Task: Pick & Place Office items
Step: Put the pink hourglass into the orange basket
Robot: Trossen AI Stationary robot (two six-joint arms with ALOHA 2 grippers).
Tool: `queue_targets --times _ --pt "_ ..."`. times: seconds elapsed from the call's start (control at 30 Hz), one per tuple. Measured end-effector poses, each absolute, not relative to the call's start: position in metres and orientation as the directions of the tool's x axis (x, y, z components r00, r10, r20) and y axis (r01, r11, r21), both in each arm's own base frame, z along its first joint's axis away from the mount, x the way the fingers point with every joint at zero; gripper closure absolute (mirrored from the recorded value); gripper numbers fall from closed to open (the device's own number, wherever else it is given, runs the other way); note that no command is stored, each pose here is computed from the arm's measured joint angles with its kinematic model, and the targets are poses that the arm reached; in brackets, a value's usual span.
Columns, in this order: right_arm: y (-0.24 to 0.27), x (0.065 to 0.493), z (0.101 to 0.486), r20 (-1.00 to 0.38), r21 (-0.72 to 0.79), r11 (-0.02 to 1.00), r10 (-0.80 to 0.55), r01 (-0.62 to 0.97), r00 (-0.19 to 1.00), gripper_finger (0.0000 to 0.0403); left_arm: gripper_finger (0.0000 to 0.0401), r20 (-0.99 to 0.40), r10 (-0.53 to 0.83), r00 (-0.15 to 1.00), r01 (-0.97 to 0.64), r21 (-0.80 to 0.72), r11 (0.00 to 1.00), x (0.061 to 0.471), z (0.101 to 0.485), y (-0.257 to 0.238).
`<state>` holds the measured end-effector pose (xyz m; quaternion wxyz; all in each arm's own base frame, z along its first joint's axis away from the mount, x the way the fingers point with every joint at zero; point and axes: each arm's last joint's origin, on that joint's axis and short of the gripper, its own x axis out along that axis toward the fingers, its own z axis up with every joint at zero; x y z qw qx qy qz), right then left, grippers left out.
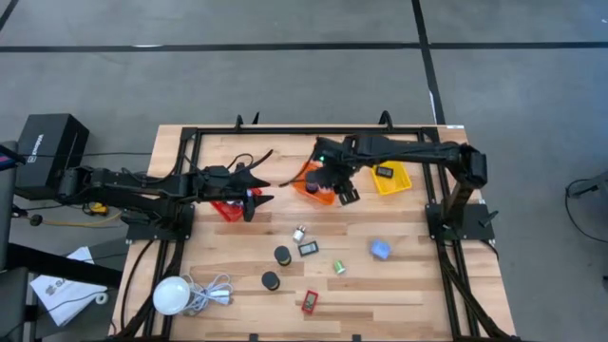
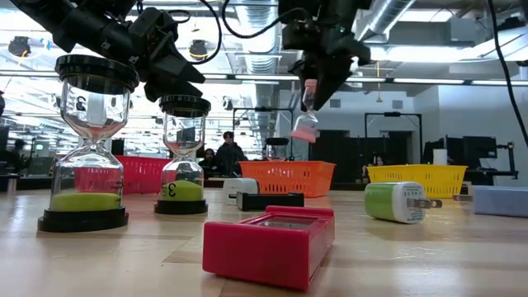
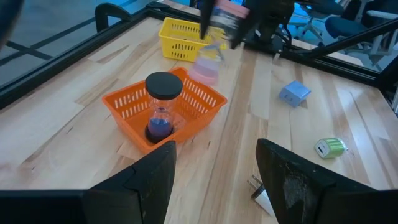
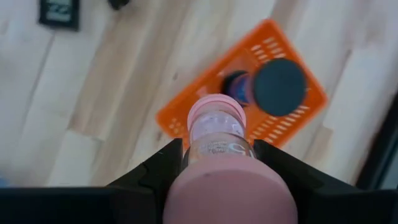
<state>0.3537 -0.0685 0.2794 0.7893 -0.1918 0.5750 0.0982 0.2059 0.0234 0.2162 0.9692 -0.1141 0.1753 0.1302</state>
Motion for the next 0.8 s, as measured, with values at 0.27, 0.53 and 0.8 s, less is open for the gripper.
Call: queue_targets --times 0.27,0.53,0.8 --pt "-0.09 0.35 0.28 -0.94 -0.196 0.927 -0.085 -0.32 0.331 0.0219 0.0183 -0.369 0.213 0.905 -0.279 -0.136 0.951 0.206 0.216 0.023" --pt "-0.09 0.351 0.28 -0.937 -0.149 0.939 -0.034 -0.309 0.349 0.0229 0.0183 -0.363 0.213 0.907 -0.275 -0.129 0.953 0.206 0.217 0.023" --pt "-0.093 0.369 0.245 -0.96 -0.111 0.937 -0.015 -0.331 0.278 0.0225 0.0183 -0.362 0.212 0.908 -0.274 -0.129 0.953 0.206 0.217 0.023"
